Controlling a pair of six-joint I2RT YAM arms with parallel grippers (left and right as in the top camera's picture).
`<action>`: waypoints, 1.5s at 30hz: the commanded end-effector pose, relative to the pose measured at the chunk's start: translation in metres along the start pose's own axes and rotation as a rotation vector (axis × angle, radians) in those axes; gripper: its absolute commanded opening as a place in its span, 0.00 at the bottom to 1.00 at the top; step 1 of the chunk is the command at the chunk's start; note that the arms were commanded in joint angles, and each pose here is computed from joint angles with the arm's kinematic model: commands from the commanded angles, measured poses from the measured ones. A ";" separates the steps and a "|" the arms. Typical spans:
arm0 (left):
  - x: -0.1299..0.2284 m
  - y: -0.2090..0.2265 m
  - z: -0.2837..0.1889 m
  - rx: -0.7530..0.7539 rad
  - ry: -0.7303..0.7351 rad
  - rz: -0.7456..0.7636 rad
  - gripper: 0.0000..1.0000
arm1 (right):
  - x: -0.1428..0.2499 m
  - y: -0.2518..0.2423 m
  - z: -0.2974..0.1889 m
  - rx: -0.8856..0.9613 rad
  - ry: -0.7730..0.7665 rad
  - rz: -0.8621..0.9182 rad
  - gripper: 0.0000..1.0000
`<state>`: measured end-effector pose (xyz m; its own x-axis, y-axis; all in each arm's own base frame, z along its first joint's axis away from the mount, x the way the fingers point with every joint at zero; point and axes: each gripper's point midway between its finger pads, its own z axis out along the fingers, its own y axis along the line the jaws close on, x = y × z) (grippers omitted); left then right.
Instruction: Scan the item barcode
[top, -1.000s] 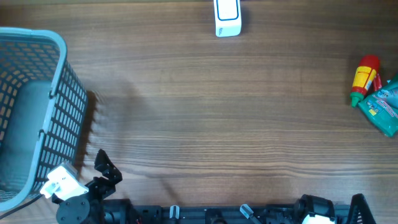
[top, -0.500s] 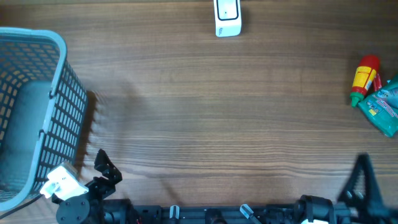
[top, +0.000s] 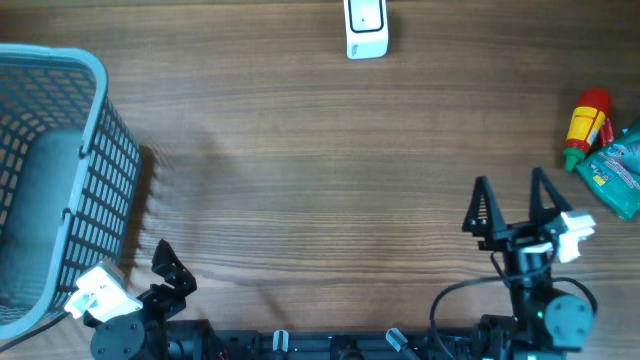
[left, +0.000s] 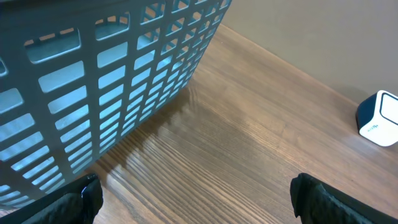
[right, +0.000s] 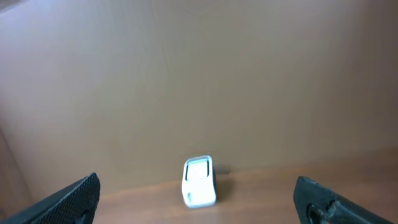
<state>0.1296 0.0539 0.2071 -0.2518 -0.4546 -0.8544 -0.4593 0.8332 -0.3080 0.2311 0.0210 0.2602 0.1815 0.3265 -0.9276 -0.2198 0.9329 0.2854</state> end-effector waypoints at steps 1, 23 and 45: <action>-0.001 -0.002 -0.001 0.015 -0.005 -0.010 1.00 | 0.028 -0.012 -0.001 0.030 0.037 0.031 1.00; -0.001 -0.002 -0.001 0.014 -0.005 -0.010 1.00 | 0.079 -0.029 -0.007 0.100 0.213 0.092 1.00; 0.027 -0.086 0.090 0.420 -0.235 0.298 1.00 | 0.079 -0.029 -0.007 0.099 0.213 0.092 1.00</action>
<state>0.2364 0.0041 0.1956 -0.0429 -0.2434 -0.9690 -0.0351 0.9696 -0.2421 0.2456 0.0196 0.1754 -0.0536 0.3693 -0.9278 -0.1337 0.9181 0.3731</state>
